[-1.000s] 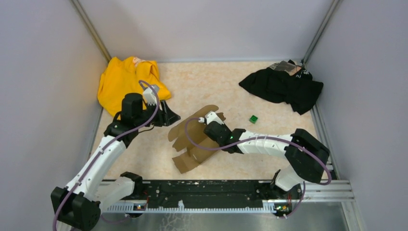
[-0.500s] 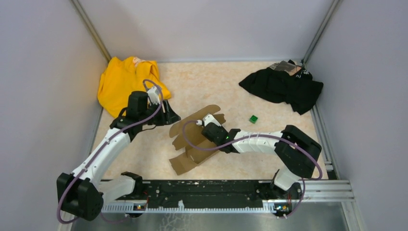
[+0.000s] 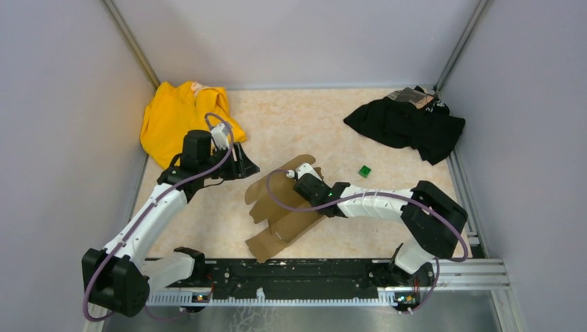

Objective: Fold the paper box

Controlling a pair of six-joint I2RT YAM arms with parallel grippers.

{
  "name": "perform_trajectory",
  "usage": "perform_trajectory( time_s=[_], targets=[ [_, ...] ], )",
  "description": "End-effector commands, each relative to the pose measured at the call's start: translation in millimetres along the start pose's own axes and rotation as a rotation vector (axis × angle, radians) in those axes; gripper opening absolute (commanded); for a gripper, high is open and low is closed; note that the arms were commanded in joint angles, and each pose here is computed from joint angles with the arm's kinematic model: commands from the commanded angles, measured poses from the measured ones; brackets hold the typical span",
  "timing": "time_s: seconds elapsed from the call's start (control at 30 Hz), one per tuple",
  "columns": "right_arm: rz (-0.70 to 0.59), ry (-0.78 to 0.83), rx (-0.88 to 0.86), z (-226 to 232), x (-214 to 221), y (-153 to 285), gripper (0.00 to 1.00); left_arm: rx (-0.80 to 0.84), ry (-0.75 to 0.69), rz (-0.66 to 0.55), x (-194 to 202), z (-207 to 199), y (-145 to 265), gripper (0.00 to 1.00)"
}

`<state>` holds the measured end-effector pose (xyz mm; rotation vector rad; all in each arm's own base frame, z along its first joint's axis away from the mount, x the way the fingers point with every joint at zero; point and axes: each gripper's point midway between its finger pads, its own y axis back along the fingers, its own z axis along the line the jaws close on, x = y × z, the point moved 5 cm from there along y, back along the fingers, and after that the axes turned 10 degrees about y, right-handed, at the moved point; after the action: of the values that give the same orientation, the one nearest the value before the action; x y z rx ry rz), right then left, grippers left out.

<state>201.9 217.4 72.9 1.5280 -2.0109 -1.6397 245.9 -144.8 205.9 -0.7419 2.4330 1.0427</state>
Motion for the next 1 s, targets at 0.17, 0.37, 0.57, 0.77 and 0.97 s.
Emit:
perform_trajectory(
  time_s=[0.17,0.37,0.57,0.77,0.97],
  targets=[
    [-0.176,-0.16,0.009,-20.2,-42.5,16.7,0.31,0.037,-0.034,-0.021,-7.9,-7.0,7.1,0.6],
    [-0.205,-0.18,-0.004,-15.3,-44.3,5.8,0.3,0.037,-0.038,-0.019,-8.5,-6.8,8.4,0.6],
    [-0.227,-0.211,-0.001,-9.3,-36.5,-5.7,0.28,0.039,-0.044,-0.015,-8.8,-6.9,9.6,0.6],
    [-0.226,-0.215,-0.005,-4.6,-28.6,-13.2,0.28,0.042,-0.052,-0.014,-9.8,-7.9,10.7,0.6],
    [-0.253,-0.242,0.017,-6.6,-26.8,-14.3,0.27,0.056,-0.043,-0.003,-7.5,-8.3,9.9,0.59]
  ],
)
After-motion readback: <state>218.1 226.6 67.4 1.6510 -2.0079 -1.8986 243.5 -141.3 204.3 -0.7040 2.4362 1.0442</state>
